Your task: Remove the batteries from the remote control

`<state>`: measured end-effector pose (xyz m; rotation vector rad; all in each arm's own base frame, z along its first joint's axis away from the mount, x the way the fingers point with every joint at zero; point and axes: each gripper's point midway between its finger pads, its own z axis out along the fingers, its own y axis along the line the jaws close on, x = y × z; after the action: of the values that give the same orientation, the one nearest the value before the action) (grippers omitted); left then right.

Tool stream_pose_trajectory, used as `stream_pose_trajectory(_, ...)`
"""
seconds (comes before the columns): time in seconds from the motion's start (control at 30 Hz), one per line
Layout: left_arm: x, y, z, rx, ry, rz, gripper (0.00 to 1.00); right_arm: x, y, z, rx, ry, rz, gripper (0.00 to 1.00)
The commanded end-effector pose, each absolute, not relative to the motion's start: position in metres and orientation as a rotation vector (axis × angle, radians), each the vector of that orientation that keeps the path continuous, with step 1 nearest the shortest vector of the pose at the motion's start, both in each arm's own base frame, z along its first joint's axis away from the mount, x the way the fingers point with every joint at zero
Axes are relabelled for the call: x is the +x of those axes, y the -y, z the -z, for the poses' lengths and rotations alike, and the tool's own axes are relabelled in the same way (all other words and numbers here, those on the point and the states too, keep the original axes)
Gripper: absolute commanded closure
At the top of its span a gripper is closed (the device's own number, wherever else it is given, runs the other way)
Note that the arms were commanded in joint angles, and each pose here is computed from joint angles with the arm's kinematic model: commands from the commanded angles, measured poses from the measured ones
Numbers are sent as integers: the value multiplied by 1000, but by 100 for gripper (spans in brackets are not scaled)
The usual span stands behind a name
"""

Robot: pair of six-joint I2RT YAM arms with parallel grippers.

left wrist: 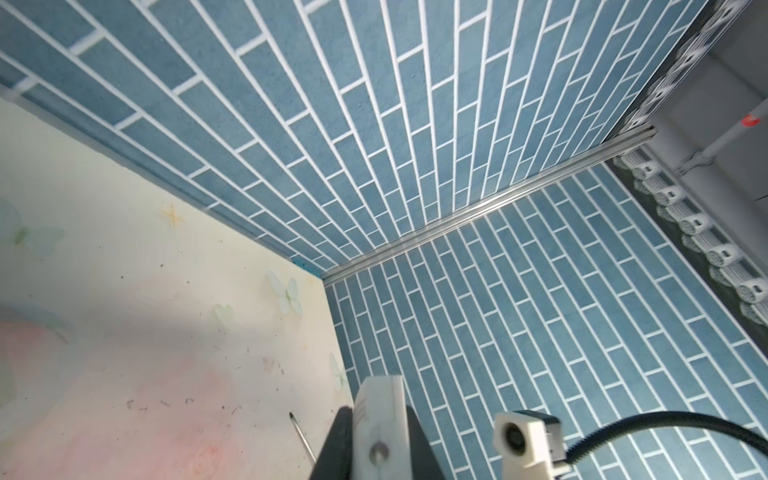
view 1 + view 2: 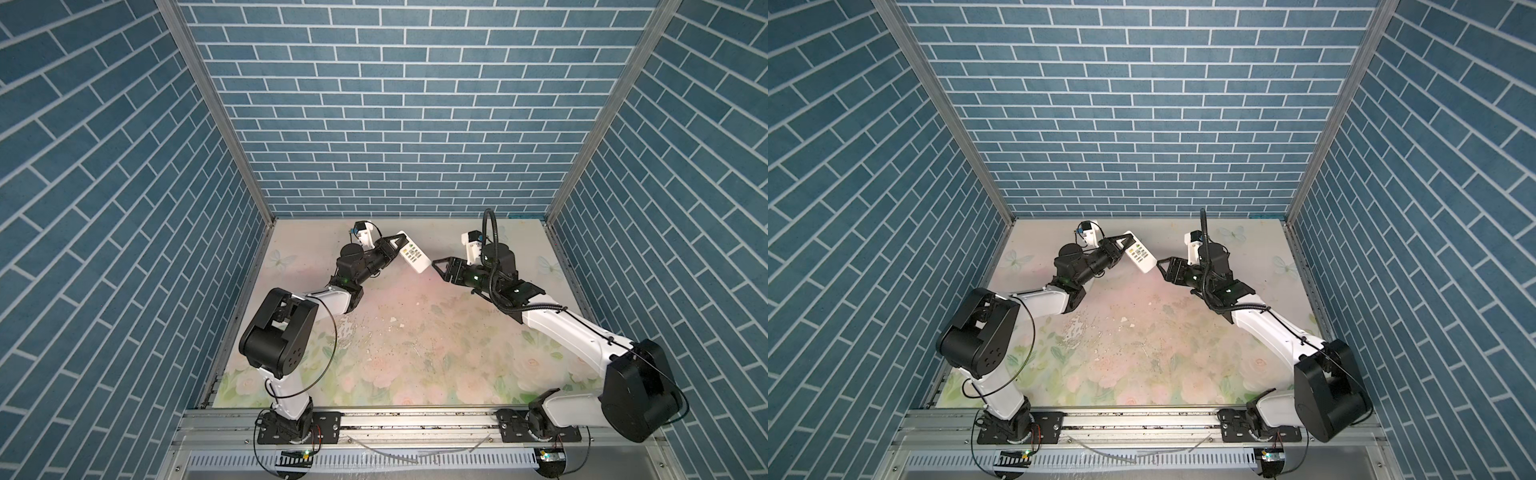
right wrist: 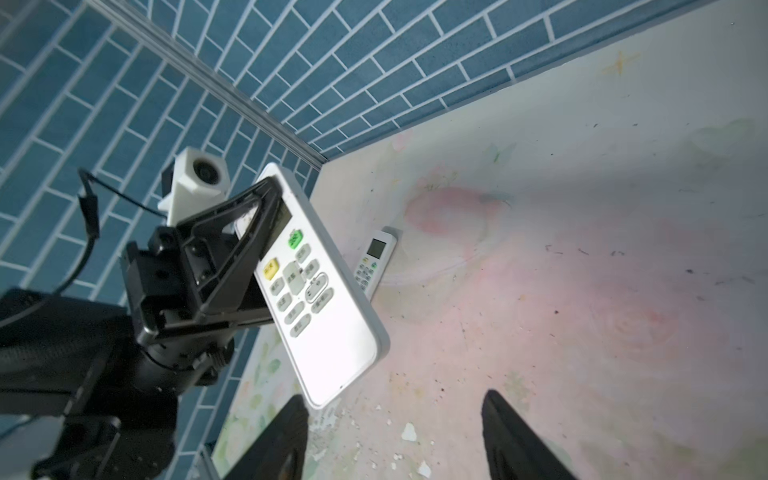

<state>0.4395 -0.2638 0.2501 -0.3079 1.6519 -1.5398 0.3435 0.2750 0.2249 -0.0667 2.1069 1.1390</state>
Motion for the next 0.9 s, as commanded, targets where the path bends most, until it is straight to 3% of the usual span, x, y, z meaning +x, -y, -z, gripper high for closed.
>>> stream_pose_trajectory(0.0, 435, 255, -285, -316, -1489, 1599, 100, 352, -296, -262, -30, -1923, -1386, 39)
stream_pose_trajectory(0.5, 432, 267, -279, -313, -1479, 1617, 100, 364, -337, -276, -97, -1844, -1565, 42)
stream_pose_trajectory(0.87, 428, 271, -275, -314, -1471, 1624, 100, 365, -352, -289, -134, -1793, -1624, 53)
